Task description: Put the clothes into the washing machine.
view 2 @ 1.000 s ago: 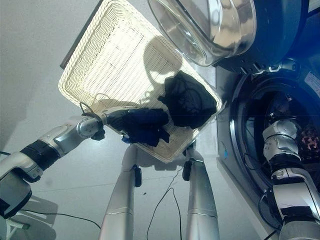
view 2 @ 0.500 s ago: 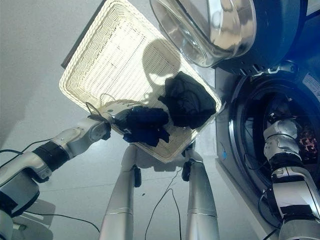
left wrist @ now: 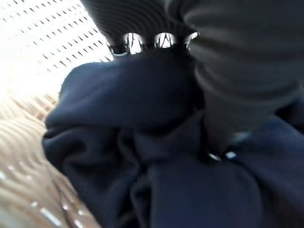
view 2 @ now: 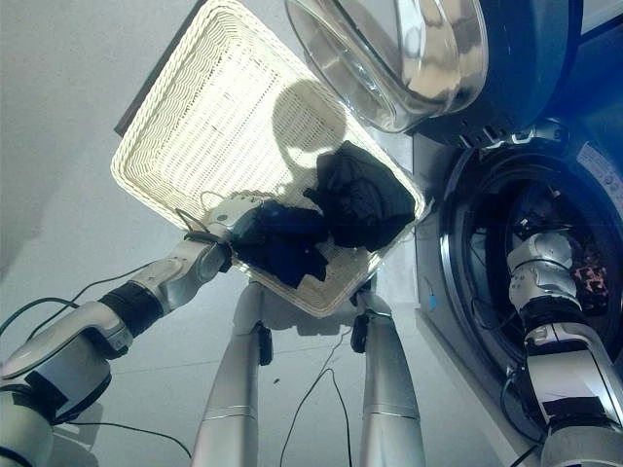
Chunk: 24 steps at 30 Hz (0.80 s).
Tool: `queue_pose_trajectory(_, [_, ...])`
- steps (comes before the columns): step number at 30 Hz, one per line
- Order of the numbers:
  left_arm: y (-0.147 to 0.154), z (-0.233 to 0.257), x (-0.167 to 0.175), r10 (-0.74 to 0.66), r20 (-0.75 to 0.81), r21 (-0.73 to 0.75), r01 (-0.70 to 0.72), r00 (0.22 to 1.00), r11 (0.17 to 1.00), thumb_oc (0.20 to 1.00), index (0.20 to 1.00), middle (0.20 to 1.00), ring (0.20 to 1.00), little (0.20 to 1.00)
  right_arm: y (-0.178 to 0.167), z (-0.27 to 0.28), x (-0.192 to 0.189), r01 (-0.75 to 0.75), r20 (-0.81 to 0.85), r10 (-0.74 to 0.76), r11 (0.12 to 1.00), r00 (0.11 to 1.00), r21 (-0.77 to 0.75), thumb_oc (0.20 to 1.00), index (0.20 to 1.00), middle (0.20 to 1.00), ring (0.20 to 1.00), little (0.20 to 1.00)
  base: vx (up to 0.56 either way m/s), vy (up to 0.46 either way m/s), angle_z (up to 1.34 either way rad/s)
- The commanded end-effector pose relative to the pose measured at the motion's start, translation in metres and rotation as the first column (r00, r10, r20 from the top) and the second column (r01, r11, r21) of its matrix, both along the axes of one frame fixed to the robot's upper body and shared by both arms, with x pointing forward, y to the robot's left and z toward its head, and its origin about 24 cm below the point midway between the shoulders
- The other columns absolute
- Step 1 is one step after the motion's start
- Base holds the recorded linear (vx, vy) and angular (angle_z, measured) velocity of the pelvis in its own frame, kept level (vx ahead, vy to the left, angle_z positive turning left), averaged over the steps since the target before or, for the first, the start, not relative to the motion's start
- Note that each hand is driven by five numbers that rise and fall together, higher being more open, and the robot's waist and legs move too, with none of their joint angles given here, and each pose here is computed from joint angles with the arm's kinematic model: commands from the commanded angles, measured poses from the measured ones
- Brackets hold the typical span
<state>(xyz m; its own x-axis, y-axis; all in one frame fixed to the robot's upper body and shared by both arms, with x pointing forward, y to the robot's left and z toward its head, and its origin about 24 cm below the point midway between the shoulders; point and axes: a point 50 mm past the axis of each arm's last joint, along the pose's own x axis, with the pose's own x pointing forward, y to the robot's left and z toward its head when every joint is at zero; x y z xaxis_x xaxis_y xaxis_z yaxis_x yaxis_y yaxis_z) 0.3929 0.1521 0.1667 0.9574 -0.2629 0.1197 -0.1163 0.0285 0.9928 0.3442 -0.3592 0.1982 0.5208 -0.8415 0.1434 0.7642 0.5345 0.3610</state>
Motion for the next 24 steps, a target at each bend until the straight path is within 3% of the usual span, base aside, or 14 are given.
queue_pose_trajectory(1, [0.042,-0.062,-0.010,0.191,-0.202,0.068,-0.180,0.961,0.981,0.200,0.200,0.200,0.200,0.200,-0.002,0.015,-0.003,0.019,0.077,-0.017,1.000,0.997,-0.025,1.000,1.000,1.000,1.000,1.000,0.00,0.000,0.00])
queue_pose_trajectory(14, [0.043,-0.063,-0.010,0.182,-0.249,0.026,-0.181,0.951,0.983,0.200,0.200,0.200,0.200,0.200,0.006,0.017,-0.001,-0.011,0.096,0.015,0.999,0.995,-0.045,1.000,1.000,1.000,1.000,1.000,0.00,0.000,0.00])
queue_pose_trajectory(17, [0.043,-0.067,-0.014,0.159,-0.285,-0.153,-0.209,0.945,0.966,0.200,0.200,0.200,0.200,0.200,0.012,0.016,0.002,-0.099,0.137,0.101,0.995,0.985,-0.025,1.000,1.000,1.000,1.000,1.000,0.00,0.000,0.00])
queue_pose_trajectory(21, [0.037,-0.061,-0.017,0.065,-0.250,-0.579,-0.203,0.966,0.790,0.200,0.200,0.200,0.200,0.200,0.039,0.006,0.006,-0.268,0.198,0.269,0.963,0.943,-0.031,1.000,1.000,1.000,1.000,1.000,0.00,0.000,0.00])
queue_pose_trajectory(24, [0.037,-0.055,-0.018,0.041,-0.213,-0.656,-0.174,0.976,0.735,0.200,0.200,0.200,0.200,0.200,0.045,0.002,0.006,-0.304,0.209,0.302,0.952,0.930,-0.027,1.000,1.000,1.000,1.000,1.000,0.00,0.003,-0.01])
